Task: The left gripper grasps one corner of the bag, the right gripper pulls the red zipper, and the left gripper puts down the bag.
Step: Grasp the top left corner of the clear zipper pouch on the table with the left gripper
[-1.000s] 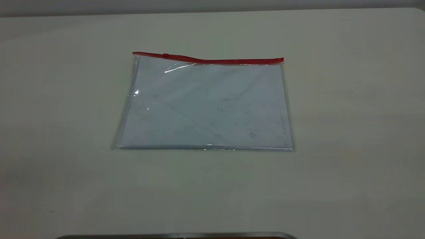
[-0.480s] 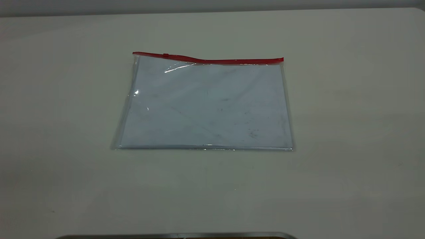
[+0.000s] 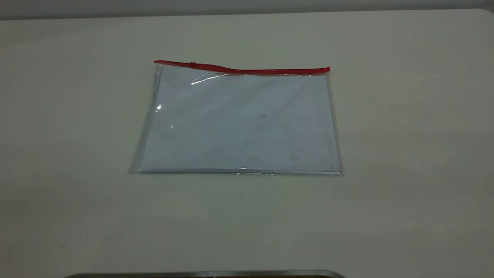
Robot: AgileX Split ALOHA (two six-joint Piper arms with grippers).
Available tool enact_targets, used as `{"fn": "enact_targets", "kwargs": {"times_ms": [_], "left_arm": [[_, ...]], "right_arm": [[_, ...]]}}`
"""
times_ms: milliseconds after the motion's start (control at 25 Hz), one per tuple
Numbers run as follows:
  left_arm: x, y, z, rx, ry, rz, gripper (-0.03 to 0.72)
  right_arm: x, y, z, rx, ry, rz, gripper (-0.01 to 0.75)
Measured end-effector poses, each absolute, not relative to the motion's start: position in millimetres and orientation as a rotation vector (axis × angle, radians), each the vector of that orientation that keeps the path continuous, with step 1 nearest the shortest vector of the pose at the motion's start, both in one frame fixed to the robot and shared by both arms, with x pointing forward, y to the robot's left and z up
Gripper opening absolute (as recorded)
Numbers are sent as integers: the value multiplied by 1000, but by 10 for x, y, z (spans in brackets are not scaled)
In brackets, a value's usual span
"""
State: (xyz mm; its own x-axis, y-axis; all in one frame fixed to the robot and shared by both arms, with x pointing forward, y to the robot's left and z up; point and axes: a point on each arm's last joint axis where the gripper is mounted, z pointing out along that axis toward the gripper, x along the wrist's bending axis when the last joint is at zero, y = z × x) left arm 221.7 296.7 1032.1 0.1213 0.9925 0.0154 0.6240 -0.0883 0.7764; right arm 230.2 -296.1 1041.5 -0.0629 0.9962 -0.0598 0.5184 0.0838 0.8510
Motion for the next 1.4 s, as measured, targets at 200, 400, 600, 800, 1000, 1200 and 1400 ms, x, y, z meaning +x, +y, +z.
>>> {"fn": "enact_targets", "kwargs": {"times_ms": [200,400,600,800,1000,1200,1400], "left_arm": [[2245,2961,10392,1743,1584,752,588],[2611,2912,10794,1638,1586,705,588],[3333,2836,11013,1629,1642,571,588],[4081,2819,10924,1691,1712,514,588],[4819,2807,10623,1776,1791,445,588],[5501,2781,10128,1939,1809,354,588],[6016,2762,9577,2087,1803,264,588]], "right_arm": [[2303,-2961,10422,1519,1663,882,579],[2326,-2927,10650,1529,1639,960,579],[2640,-2912,10906,1559,1652,975,579],[3034,-2881,10890,1700,1763,918,579],[3325,-2869,10818,1783,1812,881,579],[3686,-2884,10767,1789,1770,893,579],[4057,-2893,10605,1868,1821,812,579]]}}
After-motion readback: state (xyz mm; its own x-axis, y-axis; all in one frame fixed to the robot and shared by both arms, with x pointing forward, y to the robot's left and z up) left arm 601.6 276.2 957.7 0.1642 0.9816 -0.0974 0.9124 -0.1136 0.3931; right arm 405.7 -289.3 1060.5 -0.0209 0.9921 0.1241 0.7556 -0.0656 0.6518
